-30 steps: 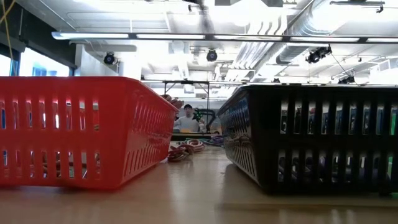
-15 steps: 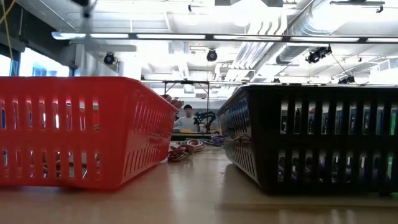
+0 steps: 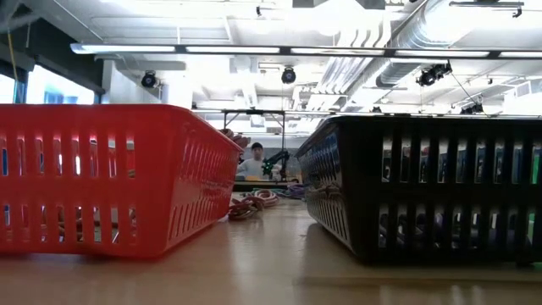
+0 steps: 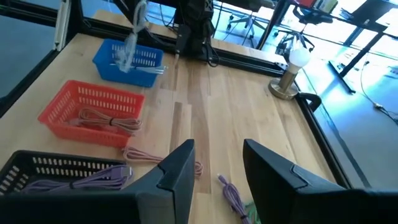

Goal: Pick & Place USB Port
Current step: Put the light blue charger cable into the blue bin

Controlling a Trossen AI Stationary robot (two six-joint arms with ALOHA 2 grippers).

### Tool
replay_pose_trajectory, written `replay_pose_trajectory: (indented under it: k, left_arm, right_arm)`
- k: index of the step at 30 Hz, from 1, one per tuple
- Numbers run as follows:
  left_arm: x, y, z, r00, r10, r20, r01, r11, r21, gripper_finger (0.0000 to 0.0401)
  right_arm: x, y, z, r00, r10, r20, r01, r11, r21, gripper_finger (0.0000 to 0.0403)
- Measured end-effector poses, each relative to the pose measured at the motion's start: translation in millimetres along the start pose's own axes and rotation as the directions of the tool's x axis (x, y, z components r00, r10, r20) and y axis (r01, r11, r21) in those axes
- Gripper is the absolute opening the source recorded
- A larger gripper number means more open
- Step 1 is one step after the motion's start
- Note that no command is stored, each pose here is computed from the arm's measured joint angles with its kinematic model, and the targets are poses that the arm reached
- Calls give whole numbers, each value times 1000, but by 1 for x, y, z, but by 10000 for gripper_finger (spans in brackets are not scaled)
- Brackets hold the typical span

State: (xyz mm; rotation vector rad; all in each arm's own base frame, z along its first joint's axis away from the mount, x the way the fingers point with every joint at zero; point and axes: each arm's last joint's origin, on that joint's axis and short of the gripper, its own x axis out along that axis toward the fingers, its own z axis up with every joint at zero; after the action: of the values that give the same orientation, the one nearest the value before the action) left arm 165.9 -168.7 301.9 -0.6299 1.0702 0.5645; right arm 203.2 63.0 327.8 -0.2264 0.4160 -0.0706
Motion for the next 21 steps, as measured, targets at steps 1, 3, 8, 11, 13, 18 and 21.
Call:
replay_pose_trajectory:
  k: [1, 3, 8, 11, 13, 18, 21]
  left_arm:
    - [-5, 1, 1, 999, 8, -33, -8, 1000, -14, 0]
    - [-11, 1, 2, 998, 14, -61, -16, 999, -37, 0]
    - [-17, 0, 2, 989, 9, -145, -19, 998, -66, 0]
    - [-11, -2, -1, 986, 38, -162, -51, 996, -74, 0]
    - [-3, -5, -5, 977, 72, -202, -87, 994, -66, 0]
    - [14, -8, -13, 962, 144, -232, -159, 986, -49, 0]
    - [20, -9, -16, 960, 161, -228, -172, 985, -32, 0]
  right_arm:
    - [1, -1, 0, 1000, 0, -1, 0, 1000, 6, 128]
    - [2, -2, 0, 1000, -9, -7, 10, 1000, 20, 128]
    - [7, -5, -2, 1000, -11, -20, 12, 999, 34, 128]
    - [10, -4, -2, 1000, -2, -30, 3, 999, 32, 128]
    - [12, -3, -3, 999, -1, -38, 2, 1000, 28, 128]
    - [12, -3, -3, 999, 4, -40, -3, 1000, 28, 128]
    - [12, -3, -3, 999, 9, -40, -8, 1000, 29, 128]
